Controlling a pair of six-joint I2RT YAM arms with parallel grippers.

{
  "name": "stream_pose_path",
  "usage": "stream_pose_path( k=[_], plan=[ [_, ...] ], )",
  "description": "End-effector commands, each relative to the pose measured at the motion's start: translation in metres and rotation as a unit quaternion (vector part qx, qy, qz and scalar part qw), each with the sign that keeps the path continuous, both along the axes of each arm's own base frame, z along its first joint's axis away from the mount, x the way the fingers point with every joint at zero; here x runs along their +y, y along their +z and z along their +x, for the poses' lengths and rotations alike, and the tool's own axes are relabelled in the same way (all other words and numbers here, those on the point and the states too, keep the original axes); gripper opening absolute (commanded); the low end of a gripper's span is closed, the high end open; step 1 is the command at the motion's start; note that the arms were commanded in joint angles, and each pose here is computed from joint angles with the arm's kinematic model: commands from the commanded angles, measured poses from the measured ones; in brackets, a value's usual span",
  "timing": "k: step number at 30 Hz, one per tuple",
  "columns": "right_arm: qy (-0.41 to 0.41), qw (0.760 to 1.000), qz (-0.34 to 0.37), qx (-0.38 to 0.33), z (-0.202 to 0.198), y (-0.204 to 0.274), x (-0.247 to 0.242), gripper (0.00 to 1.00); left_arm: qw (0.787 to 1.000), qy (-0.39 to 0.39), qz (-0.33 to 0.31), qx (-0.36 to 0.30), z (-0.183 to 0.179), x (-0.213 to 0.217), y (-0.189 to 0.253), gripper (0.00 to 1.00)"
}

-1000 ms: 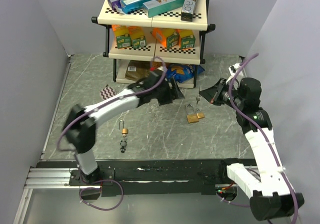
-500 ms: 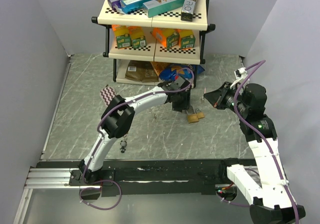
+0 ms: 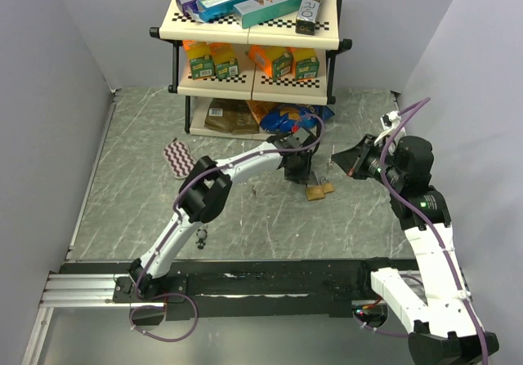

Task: Unlock with the key

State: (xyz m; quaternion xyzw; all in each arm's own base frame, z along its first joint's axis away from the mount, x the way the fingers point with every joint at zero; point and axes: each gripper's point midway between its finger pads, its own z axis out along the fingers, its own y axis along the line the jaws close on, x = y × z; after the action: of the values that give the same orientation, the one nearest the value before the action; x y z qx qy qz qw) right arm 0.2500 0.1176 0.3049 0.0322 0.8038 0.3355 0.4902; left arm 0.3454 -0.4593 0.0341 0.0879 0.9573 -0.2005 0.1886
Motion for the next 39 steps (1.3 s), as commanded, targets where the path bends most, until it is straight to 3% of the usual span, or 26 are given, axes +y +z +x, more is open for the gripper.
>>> stream_pose_path(
  k=[1,11,19,25,34,37,39],
  plan=[
    [0.01,1.0,0.013,-0.004,0.001,0.004,0.005,0.0,0.997,-0.034,0.057,-0.025,-0.004,0.006,-0.016,0.38],
    [0.017,1.0,0.021,0.003,0.002,0.002,0.008,0.0,0.986,-0.107,0.118,-0.045,-0.024,0.012,-0.042,0.39],
    [0.018,1.0,0.022,0.009,0.001,0.0,0.009,0.0,0.98,-0.132,0.149,-0.022,-0.038,0.053,-0.06,0.18],
    [0.019,0.999,0.023,0.012,0.003,-0.002,0.009,0.0,0.979,-0.117,0.16,-0.044,-0.023,0.093,-0.042,0.15],
    [0.02,0.999,0.024,0.015,0.006,-0.003,0.01,0.0,0.976,-0.072,0.197,-0.058,0.007,0.148,-0.03,0.15],
    [0.021,0.999,0.021,0.018,0.006,-0.004,0.01,0.0,0.979,-0.07,0.178,-0.071,0.012,0.142,-0.016,0.21],
    [0.021,0.999,0.02,0.019,0.007,-0.004,0.01,0.0,0.983,-0.065,0.157,-0.075,0.014,0.134,-0.002,0.31]
  ],
)
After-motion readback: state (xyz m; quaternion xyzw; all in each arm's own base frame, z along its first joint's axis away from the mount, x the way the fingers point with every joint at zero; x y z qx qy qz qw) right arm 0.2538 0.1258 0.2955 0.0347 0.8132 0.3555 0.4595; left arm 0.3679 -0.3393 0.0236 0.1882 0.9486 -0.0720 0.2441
